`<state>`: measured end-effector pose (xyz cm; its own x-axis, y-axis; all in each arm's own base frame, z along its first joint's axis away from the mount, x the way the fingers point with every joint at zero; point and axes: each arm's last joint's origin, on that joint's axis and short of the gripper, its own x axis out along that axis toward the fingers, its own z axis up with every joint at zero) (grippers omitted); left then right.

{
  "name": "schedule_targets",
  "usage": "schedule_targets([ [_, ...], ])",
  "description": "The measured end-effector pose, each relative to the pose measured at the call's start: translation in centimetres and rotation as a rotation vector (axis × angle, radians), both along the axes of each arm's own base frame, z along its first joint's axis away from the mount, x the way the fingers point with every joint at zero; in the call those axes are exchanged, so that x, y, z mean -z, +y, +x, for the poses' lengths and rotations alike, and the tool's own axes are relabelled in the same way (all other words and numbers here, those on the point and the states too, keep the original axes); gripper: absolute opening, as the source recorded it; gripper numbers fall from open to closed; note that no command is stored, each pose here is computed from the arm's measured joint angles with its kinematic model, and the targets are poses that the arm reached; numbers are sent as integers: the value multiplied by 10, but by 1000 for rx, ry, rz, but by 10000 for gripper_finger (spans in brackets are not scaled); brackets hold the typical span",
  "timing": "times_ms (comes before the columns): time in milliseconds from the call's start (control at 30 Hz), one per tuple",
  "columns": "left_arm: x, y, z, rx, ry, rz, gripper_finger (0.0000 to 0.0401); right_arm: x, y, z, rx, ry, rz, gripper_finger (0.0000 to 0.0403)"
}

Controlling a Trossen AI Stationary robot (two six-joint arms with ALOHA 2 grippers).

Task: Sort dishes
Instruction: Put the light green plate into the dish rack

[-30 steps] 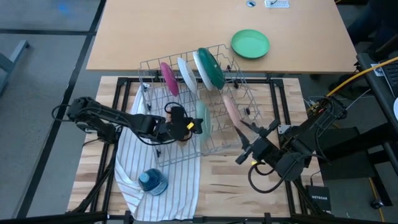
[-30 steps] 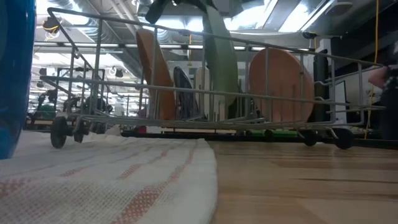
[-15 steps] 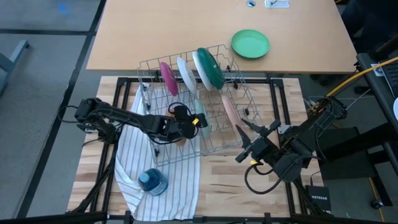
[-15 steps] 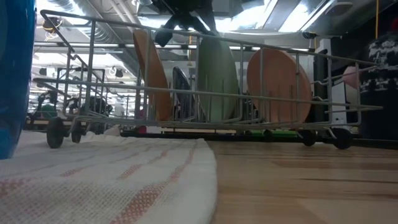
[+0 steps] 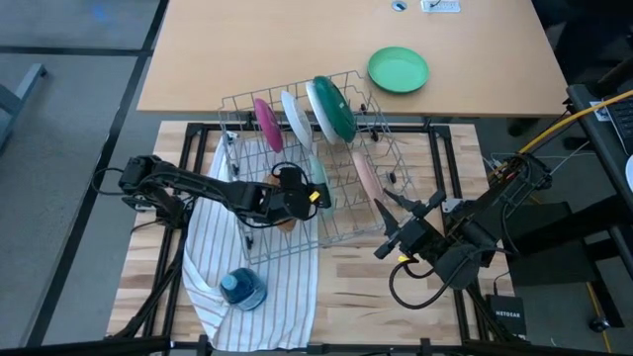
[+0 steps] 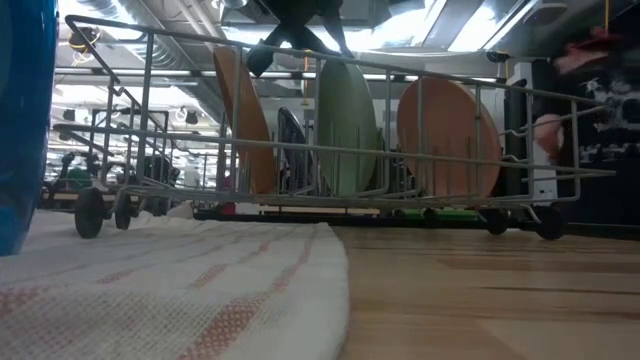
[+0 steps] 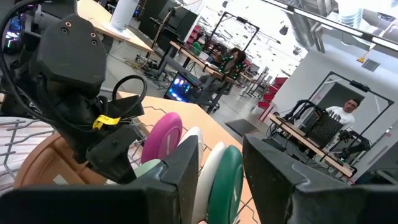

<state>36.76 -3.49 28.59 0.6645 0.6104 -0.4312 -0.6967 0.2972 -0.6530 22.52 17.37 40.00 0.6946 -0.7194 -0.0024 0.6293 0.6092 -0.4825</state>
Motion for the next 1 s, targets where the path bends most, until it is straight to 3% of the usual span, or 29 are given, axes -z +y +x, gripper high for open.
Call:
schedule_targets([
  [433, 2, -3, 1, 133, 53, -22, 18, 0, 0, 0, -1, 0, 0, 129],
  [1000, 3, -28, -1, 243, 75, -32, 18, 0, 0, 0, -2, -1, 2, 129],
])
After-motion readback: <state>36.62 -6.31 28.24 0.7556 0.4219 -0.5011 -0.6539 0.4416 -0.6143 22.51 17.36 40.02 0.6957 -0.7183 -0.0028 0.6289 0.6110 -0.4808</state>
